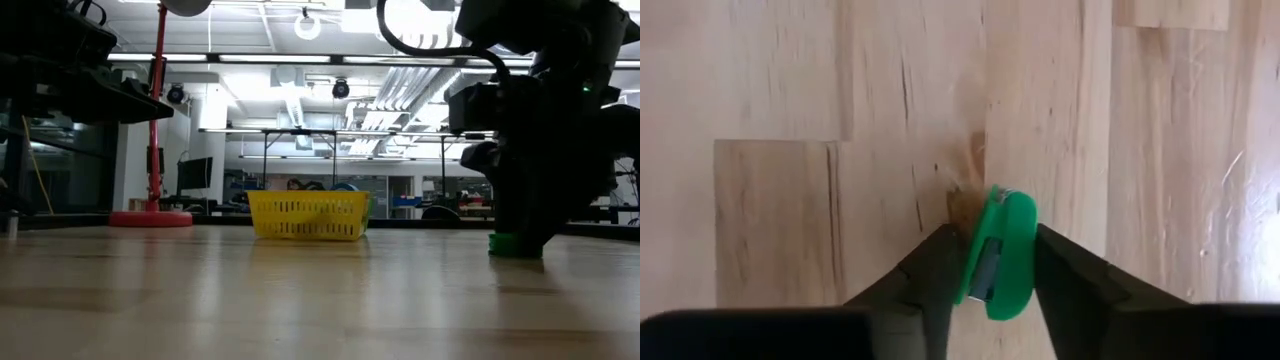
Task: Pick and place Stapler, Stapler remover, tape
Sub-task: Put the green stapler into the blue bin
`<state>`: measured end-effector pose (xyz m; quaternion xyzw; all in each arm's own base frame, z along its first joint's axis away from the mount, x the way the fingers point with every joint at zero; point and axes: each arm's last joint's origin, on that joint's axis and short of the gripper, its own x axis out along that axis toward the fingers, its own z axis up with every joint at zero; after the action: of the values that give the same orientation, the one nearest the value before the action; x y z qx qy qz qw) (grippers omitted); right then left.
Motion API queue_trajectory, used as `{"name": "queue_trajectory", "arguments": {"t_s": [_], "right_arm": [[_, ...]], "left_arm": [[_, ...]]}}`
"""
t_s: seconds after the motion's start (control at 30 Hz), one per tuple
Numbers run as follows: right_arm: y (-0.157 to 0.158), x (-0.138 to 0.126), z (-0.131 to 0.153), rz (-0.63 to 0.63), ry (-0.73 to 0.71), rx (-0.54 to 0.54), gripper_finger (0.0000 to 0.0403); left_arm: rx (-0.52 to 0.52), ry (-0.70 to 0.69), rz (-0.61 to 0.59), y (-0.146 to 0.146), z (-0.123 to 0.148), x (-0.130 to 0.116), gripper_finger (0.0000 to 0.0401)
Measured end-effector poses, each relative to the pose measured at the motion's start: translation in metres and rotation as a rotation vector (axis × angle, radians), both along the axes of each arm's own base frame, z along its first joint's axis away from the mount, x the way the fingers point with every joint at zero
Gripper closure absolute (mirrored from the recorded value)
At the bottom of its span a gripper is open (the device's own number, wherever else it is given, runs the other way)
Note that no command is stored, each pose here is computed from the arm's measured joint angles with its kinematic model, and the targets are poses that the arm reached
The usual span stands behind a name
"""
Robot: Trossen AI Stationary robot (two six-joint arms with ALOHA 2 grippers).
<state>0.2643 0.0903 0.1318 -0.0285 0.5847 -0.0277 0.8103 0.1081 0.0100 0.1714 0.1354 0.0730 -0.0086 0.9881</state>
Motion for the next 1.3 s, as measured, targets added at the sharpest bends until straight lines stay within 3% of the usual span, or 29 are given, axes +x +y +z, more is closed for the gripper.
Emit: {"name": "queue_trajectory", "arguments": {"t_s": [0.27,0.53,0.83,1.07,1.3], "right_arm": [[-0.01,0.003,0.002,0.053,0.015,-0.028,0.0354],[-0.041,0.029,0.047,0.111,0.005,-0.058,0.0354],[-0.121,0.059,0.098,0.118,-0.098,-0.155,0.0354],[-0.2,0.064,0.125,-0.113,-0.203,-0.198,0.0354],[-0.264,0.081,0.127,-0.306,-0.298,-0.117,0.0354]], "left_arm": [[0.0,0.0,0.0,0.0,0.0,0.0,0.0229],[0.0,0.0,0.0,0.0,0.0,0.0,0.0229],[0.0,0.0,0.0,0.0,0.0,0.0,0.0229],[0.0,0.0,0.0,0.0,0.0,0.0,0.0229],[0.0,0.0,0.0,0.0,0.0,0.0,0.0229]]}}
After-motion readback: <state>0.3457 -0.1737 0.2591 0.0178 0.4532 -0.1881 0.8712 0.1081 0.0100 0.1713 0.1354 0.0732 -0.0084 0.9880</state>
